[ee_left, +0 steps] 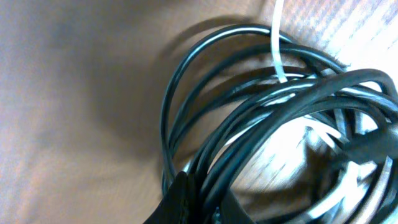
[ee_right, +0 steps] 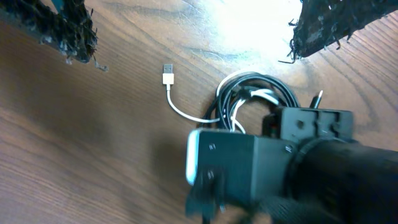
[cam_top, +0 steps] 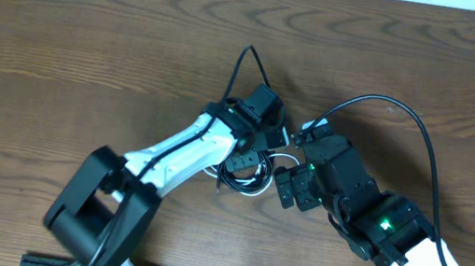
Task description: Untangle cables
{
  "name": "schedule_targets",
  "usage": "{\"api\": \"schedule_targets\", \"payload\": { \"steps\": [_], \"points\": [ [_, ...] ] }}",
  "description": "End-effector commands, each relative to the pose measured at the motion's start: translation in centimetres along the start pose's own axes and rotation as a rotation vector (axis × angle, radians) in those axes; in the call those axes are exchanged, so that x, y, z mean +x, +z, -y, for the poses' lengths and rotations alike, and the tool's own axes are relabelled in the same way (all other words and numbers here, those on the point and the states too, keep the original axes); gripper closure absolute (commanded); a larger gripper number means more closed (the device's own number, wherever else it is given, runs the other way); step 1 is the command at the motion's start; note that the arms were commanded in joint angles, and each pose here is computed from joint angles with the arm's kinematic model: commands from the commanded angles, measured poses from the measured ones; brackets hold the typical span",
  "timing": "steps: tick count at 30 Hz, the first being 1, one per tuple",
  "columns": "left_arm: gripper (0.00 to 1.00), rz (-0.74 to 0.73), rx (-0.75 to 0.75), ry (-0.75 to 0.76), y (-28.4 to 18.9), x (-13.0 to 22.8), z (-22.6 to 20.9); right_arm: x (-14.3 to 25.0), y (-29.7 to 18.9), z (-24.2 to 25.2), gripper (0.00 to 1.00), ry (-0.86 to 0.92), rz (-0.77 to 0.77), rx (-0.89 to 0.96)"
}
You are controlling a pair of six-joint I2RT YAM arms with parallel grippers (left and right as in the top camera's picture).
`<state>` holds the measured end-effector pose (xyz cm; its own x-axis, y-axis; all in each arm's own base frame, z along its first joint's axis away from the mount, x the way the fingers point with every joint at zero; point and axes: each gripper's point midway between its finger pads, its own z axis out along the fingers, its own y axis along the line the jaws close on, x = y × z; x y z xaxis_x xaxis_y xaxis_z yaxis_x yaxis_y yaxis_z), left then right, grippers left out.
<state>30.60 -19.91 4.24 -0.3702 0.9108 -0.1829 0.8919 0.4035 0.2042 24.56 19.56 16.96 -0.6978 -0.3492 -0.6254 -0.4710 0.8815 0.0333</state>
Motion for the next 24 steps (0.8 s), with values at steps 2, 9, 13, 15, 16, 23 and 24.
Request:
{"api": "schedule_targets", "payload": {
  "steps": [2,9,13,15,16,23,24],
  "points": [
    [0.93,0.139,-0.175,-0.019,-6.7,-1.9,-3.3,-0.5,-0.1,0.1,0.01,0.008,0.013,0.013],
    [0.93,0.409,-0.345,-0.06,-17.2,-3.1,-5.0,-0.5,-0.1,0.1,0.01,0.008,0.013,0.013],
    [0.93,0.53,-0.418,-0.08,-21.9,-2.9,-5.3,-0.6,-0.1,0.5,0.01,0.008,0.017,0.036],
    [0.93,0.587,-0.452,-0.091,-24.1,-2.7,-5.4,-0.6,-0.1,0.9,0.01,0.007,0.019,0.063],
    [0.93,0.611,-0.466,-0.094,-25.0,-2.6,-5.4,-0.5,-0.1,1.2,0.01,0.006,0.017,0.081],
    [0.93,0.737,-0.54,-0.118,-29.2,-2.4,-5.7,0.2,1.6,3.0,0.01,-0.01,-0.032,0.201],
    [0.93,0.743,-0.545,-0.12,-29.4,-2.4,-5.8,0.4,2.0,3.0,0.01,-0.013,-0.043,0.203]
  ]
}}
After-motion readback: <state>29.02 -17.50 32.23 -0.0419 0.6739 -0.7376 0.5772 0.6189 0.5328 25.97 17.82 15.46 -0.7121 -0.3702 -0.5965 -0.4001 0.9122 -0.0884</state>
